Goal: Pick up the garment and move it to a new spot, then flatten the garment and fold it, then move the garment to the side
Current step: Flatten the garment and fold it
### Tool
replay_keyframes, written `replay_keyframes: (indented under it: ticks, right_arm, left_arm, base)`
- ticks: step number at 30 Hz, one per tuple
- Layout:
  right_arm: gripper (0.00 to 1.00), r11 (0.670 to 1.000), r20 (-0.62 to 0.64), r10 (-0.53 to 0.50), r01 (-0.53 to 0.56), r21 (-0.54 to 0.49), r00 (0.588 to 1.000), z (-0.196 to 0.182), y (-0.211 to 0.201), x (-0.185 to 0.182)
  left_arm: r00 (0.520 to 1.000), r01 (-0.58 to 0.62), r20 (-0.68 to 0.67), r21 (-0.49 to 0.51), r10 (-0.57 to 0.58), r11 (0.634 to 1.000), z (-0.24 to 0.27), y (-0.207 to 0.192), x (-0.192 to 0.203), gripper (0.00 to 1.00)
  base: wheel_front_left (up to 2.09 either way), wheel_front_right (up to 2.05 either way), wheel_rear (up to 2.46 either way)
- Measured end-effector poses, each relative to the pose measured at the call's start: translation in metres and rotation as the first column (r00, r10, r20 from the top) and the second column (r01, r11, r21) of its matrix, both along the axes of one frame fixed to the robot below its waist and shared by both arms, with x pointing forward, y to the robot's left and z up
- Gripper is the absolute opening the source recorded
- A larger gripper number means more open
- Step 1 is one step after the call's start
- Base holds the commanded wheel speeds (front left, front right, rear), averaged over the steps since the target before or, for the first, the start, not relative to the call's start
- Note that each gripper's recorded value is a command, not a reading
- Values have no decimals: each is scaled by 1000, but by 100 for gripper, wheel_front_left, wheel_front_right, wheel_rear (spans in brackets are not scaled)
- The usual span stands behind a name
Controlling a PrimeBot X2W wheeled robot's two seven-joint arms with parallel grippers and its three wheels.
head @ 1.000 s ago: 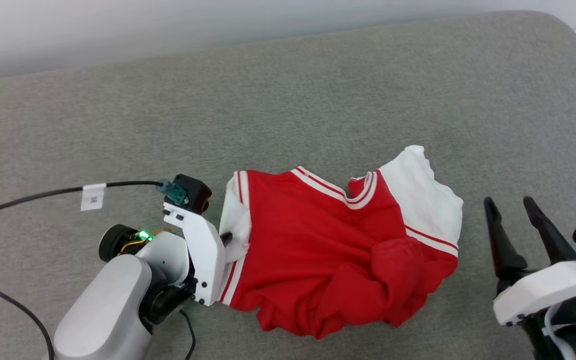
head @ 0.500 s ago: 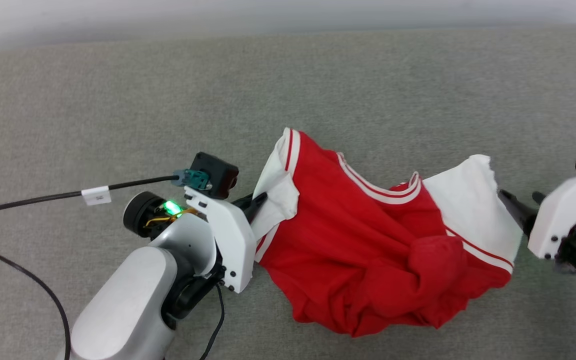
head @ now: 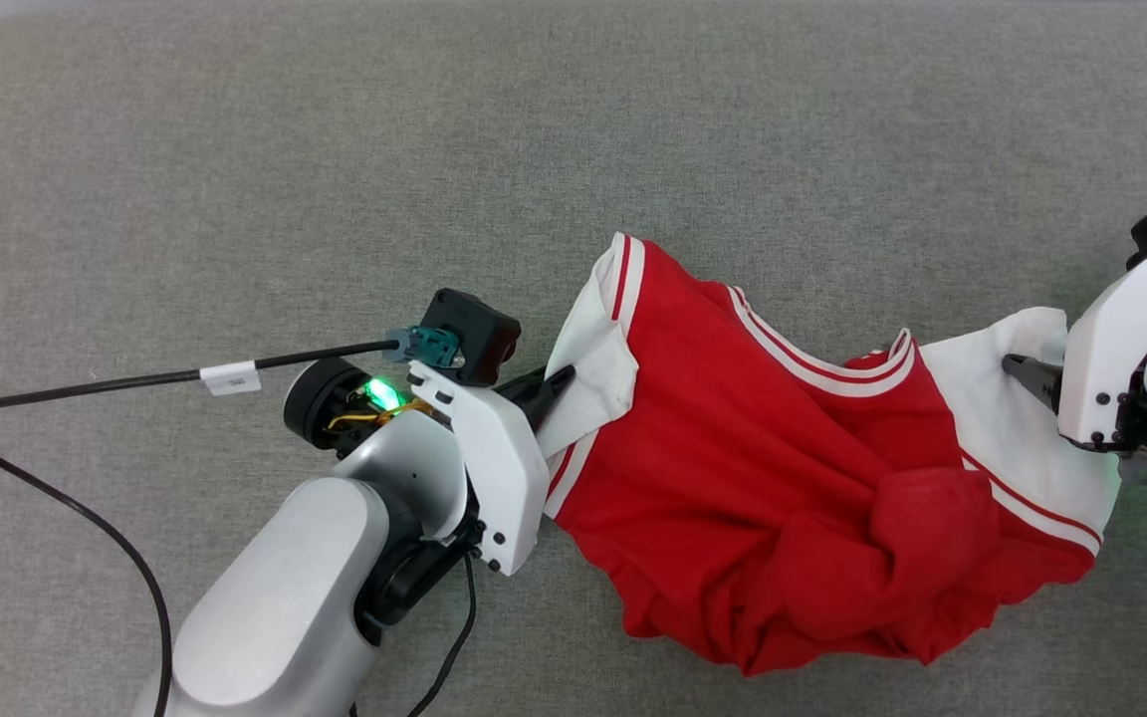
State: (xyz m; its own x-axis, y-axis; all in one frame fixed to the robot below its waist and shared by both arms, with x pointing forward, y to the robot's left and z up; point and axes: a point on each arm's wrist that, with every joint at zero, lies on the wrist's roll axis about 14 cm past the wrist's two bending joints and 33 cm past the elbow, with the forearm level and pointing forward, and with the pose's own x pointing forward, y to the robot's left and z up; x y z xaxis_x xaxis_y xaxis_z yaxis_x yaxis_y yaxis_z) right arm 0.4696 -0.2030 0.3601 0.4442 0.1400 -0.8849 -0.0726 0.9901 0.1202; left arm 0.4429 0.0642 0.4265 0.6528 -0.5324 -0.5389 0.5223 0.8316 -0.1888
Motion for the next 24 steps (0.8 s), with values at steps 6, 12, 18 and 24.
replay_keyframes:
  ticks: [6, 12, 18, 24]
  right_arm:
    - [0, 1000, -14, 15, -14, 22, 1000, 3, 8, -3]
    - [0, 999, 119, 34, -34, -10, 992, 36, 3, 7]
    - [0, 998, 425, 43, -16, -66, 904, 129, -14, 33]
    - [0, 995, 653, -2, 63, -71, 758, 219, -39, 36]
  left_arm:
    - [1000, -5, 8, 4, 5, 1000, 2, 3, 2, 0]
    - [994, -47, 97, 7, 46, 999, 27, 14, 12, 0]
    - [963, -106, 249, 5, 101, 994, 79, 32, 25, 0]
    - [908, -154, 388, -42, 159, 987, 141, 47, 34, 0]
  base:
    - [0, 0, 0]
    - [0, 0, 0]
    - [0, 0, 0]
    - [0, 0, 0]
